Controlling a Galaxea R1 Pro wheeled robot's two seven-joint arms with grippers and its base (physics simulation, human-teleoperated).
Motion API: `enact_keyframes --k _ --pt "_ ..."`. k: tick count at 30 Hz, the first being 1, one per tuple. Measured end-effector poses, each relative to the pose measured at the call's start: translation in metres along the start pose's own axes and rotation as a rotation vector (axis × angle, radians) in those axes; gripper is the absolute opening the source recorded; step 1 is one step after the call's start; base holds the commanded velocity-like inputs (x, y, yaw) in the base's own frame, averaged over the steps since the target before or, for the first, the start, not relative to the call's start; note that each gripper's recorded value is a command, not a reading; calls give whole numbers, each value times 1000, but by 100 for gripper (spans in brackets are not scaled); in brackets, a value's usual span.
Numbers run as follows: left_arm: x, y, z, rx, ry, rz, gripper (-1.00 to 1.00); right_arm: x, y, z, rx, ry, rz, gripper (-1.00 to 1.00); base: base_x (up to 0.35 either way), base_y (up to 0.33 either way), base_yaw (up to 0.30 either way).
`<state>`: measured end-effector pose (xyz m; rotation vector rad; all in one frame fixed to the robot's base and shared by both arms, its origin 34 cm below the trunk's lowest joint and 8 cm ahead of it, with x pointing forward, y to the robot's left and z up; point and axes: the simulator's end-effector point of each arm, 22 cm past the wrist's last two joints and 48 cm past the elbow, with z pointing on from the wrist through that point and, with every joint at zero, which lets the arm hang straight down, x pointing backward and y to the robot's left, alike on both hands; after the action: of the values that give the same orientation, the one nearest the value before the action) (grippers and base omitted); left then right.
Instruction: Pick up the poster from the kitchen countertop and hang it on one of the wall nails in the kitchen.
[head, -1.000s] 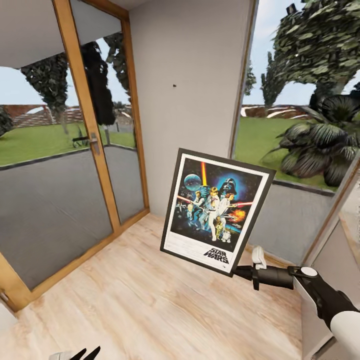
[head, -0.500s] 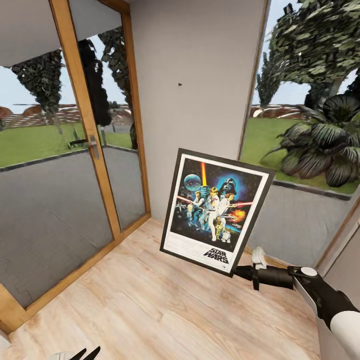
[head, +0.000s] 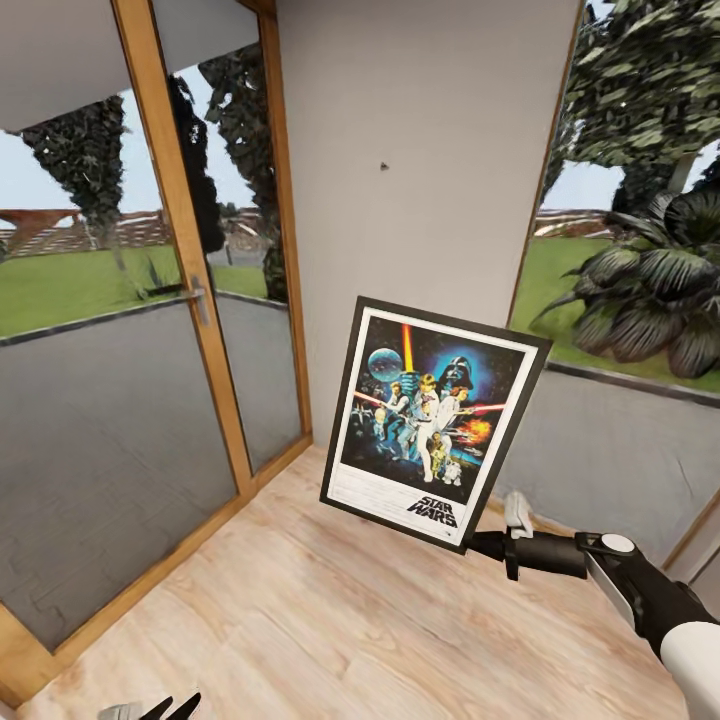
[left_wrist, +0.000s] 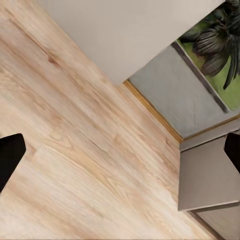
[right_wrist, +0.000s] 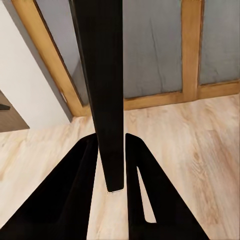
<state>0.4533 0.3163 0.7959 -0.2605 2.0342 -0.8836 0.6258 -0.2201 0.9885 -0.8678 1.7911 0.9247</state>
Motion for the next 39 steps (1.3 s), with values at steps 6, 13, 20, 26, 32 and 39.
enact_keyframes --k 6,13,20,26,32,39 --pt "0 0 0 0 0 0 100 0 0 0 0 0 0 -100 274 259 -1" --pt "1 29 8 -155 0 0 100 -2 0 0 0 0 -5 -100 131 90 -104" --pt "-19 39 31 -241 6 -42 100 -5 1 -1 2 -2 -12 -100 10 6 -194" --pt "-22 38 40 -275 10 -48 100 -9 -4 -2 33 -7 -18 -100 128 1 -216" --pt "-26 20 45 -190 4 -47 100 -12 -7 -3 47 -12 -23 -100 301 80 -109" --pt "-26 17 44 -174 4 -50 100 -13 -6 -3 45 -12 -26 -100 304 205 -6"
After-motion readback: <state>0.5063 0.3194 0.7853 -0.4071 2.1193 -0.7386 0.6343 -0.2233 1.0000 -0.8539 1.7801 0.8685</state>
